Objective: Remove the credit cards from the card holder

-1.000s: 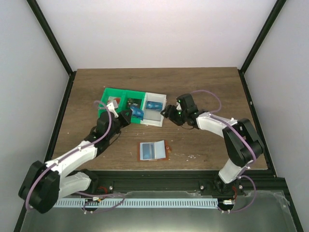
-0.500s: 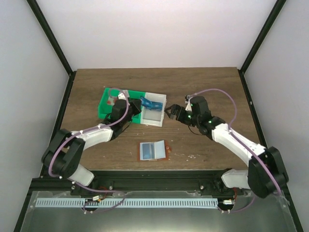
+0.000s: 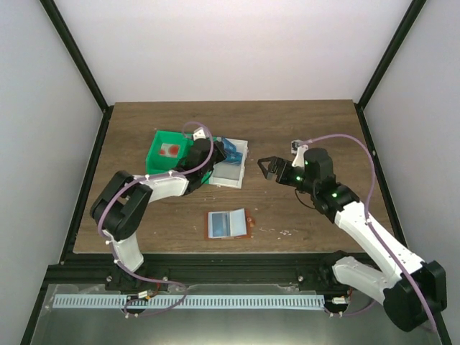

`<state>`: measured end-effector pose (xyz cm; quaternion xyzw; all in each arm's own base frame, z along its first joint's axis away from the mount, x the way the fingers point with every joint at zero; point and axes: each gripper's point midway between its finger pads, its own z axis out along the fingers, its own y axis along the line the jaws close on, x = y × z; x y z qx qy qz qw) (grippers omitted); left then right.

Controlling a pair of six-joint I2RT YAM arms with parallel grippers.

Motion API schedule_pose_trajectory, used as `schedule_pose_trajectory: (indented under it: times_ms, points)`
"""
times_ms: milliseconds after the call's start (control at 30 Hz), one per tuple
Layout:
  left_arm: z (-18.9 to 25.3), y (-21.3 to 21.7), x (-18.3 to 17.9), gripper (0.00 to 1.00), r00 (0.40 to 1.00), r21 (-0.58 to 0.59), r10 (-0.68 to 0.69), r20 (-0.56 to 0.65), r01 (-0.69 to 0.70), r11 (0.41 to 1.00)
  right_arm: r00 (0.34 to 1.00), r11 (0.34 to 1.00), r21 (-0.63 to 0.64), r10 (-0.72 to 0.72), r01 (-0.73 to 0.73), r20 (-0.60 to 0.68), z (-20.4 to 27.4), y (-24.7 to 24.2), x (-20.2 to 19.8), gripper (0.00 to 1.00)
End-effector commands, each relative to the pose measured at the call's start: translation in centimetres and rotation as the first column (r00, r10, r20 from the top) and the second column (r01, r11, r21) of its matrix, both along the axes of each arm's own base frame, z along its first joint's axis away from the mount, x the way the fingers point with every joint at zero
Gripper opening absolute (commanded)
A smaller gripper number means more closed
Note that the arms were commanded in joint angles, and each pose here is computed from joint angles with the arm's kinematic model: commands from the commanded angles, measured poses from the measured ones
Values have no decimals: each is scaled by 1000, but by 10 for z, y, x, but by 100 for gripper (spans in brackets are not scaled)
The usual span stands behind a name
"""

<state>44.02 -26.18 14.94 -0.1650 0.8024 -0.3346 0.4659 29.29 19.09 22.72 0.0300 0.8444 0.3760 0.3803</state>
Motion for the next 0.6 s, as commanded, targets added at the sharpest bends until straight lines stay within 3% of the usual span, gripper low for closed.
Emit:
schedule_pose_trajectory:
  times_ms: [0, 567]
  points:
    - [-13, -4, 10, 0, 999, 40, 28, -15, -27, 999, 998, 1000, -6, -3, 4, 55, 18, -8, -6, 100]
    - [-36, -16, 20, 0, 999, 117, 2, -35, 2, 993, 972, 998, 24, -59, 55, 228, 62, -29, -20, 100]
